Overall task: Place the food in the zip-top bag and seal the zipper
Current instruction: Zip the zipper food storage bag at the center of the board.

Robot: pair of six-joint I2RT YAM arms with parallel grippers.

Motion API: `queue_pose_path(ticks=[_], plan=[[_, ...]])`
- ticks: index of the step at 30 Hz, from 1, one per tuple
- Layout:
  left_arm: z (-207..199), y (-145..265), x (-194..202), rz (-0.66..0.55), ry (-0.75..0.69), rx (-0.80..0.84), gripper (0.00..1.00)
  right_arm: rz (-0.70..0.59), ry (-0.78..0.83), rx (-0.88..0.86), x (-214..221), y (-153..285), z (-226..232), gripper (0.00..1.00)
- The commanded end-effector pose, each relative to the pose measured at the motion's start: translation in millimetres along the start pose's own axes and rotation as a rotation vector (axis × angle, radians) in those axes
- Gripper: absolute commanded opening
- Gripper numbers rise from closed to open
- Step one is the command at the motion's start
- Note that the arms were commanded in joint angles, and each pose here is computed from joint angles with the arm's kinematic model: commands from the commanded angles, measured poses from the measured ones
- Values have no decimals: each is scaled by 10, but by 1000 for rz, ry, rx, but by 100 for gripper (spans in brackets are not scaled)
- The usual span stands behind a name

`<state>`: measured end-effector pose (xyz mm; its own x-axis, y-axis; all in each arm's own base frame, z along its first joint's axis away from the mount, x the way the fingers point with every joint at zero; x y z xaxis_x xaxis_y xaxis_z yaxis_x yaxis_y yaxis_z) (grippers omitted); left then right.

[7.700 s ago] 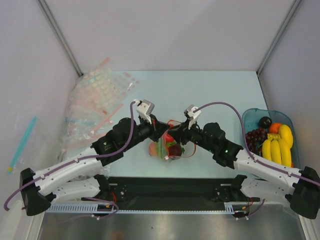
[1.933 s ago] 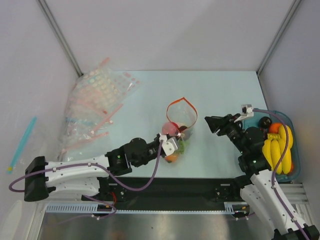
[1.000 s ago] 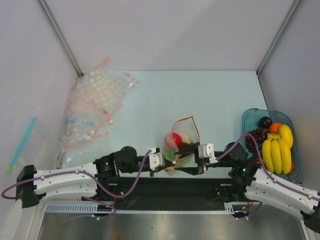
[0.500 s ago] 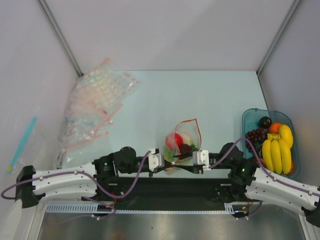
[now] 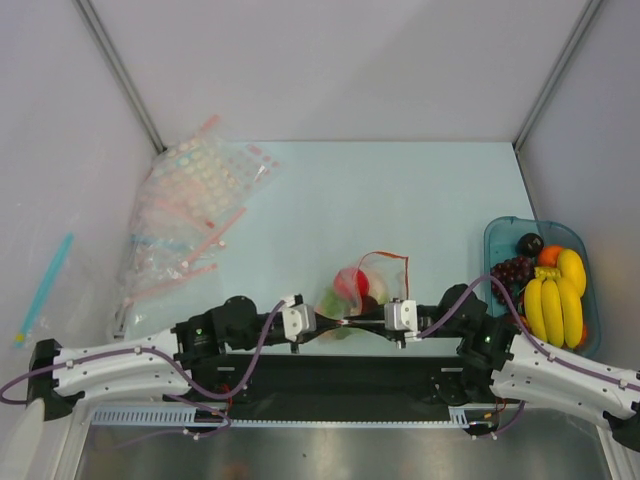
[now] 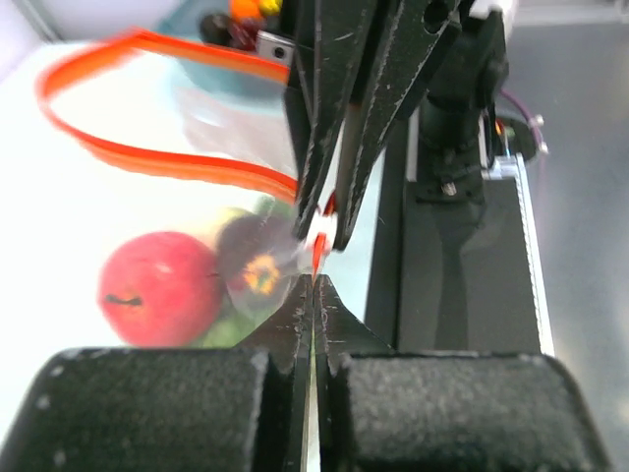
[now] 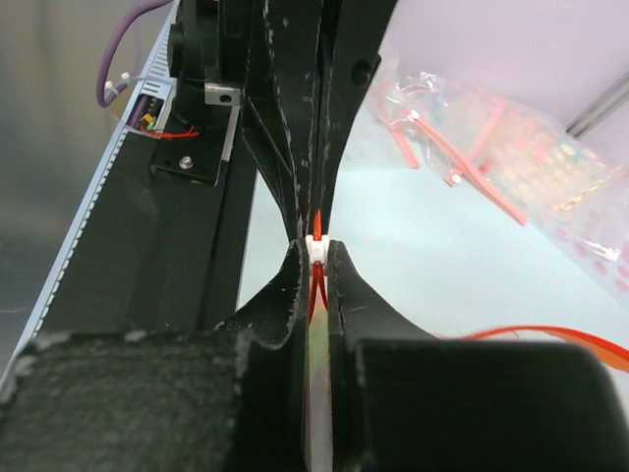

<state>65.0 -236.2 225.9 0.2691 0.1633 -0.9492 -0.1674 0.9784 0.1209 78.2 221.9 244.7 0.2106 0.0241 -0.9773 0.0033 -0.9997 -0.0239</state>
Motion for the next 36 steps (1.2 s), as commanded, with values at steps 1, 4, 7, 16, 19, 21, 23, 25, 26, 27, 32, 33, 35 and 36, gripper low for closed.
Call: queue_pose_path(ticks=[1,4,7,16,19,21,23,25,26,27,32,33,35,36], plan=[[121,129,-231,-129,-4,-113,0,-40,22,60,-202,36,-77,0],[179,241,-259,-163,-3,-183,0,-58,18,85,-241,71,-84,0],[248,348,-274,-189,5,-264,0,-75,21,103,-274,101,-88,0],[156,222,-247,-151,-8,-161,39,-78,-5,106,-268,63,-102,0],[113,102,-188,-96,-11,-115,50,-84,-10,105,-279,62,-100,0],[108,72,-185,-81,-14,-105,54,-89,-10,104,-287,60,-100,0],[98,71,-187,-86,-17,-100,56,-91,-11,106,-293,65,-99,0],[89,86,-200,-100,-20,-94,59,-90,-14,104,-290,62,-97,0],[83,100,-200,-113,-21,-93,60,-90,-15,99,-283,59,-92,0],[79,102,-202,-121,-23,-91,61,-93,-12,95,-290,60,-88,0],[71,51,-219,-135,-46,-71,63,-94,-14,62,-281,33,-63,0],[69,23,-212,-132,-58,-64,63,-89,-16,56,-269,23,-57,0],[70,-10,-232,-142,-75,-54,61,-93,-14,39,-276,16,-43,0],[70,-41,-212,-129,-77,-51,58,-91,-15,34,-270,11,-39,0]])
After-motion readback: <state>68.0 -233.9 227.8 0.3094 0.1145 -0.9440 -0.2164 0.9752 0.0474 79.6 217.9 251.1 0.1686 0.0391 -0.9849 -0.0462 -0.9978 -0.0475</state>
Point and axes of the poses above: each gripper's point midway between its finger pads, its own y axis back along the fingers, its own z axis along the line the jaws close on, x = y × z, the point moved 7 cm from there along y, back along the fingers, and after that the axes turned 10 degrees about -y, right-handed, at the moved point
